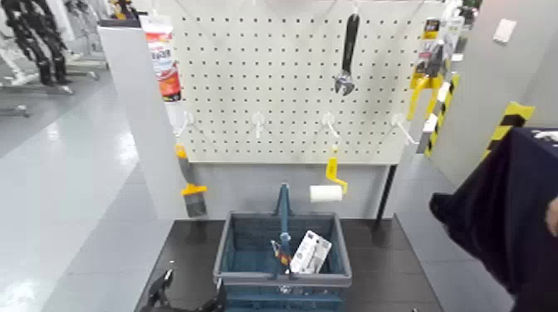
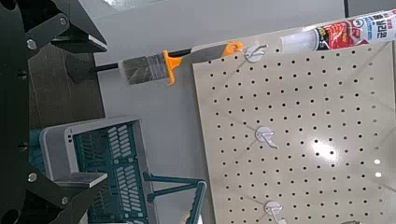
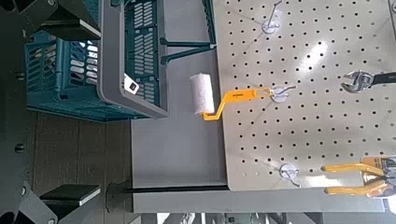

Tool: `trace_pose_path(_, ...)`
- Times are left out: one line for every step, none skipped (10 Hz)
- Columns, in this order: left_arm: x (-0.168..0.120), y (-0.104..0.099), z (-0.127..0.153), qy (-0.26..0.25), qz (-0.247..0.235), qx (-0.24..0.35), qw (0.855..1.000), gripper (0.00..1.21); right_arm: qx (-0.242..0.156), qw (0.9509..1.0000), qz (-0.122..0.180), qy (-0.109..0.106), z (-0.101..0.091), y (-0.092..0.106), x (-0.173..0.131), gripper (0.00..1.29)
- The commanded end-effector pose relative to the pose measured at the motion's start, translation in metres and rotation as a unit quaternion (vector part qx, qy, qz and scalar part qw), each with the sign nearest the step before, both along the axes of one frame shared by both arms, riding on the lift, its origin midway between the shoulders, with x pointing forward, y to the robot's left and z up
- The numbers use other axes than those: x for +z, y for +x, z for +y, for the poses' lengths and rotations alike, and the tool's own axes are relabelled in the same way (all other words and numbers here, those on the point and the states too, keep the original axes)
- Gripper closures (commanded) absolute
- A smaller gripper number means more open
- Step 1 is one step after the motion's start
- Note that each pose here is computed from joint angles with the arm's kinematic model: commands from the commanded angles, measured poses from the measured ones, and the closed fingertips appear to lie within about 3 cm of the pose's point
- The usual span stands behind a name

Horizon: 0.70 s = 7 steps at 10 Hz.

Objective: Put the yellow pliers into the crate.

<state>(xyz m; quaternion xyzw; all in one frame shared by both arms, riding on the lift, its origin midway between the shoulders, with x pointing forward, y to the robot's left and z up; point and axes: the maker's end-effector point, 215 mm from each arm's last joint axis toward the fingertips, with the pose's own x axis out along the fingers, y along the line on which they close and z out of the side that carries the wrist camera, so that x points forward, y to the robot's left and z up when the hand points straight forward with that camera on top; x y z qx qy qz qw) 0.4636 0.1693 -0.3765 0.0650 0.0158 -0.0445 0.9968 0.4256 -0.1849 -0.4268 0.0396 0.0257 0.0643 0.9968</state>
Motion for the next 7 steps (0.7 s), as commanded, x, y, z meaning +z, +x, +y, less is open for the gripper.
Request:
trace_pose_path(-0.002, 0.001, -0.001, 0.001, 0.002, -0.001, 1.0, 0.31, -0.001, 1.0, 0.0, -0.001, -0.002, 0.001, 0.0, 0.14)
trace_pose_path(-0.002, 0.002, -0.001, 0.001, 0.002, -0.001, 1.0, 0.31, 0.0, 1.0, -0.001, -0.001, -0.002, 0.001, 0.0, 0.14)
trace_pose_path(-0.002, 0.002, -0.002, 0.0, 0.003, -0.001, 1.0, 0.31, 0.0, 1.0, 0.0, -0.001, -0.002, 0.001, 0.0, 0.14)
trace_pose_path(-0.002, 0.002, -0.002, 0.0, 0.003, -0.001, 1.0, 0.31, 0.0, 1.0, -0.001, -0.001, -0.003, 0.001, 0.001, 0.14)
trace_pose_path(-0.002, 0.002, -0.002, -0.001, 0.003, -0.001, 1.0, 0.31, -0.001, 1.0, -0.002, -0.004, -0.005, 0.002, 0.003, 0.14)
trace_pose_path(-0.003, 0.002, -0.001, 0.001, 0.003, -0.001, 1.0, 0.31, 0.001, 0.9999, -0.005, -0.012, -0.01, 0.003, 0.007, 0.14)
trace_pose_path(-0.002, 0.002, -0.002, -0.001, 0.003, -0.001, 1.0, 0.31, 0.0, 0.9999, -0.005, -0.01, -0.016, 0.006, 0.012, 0.14)
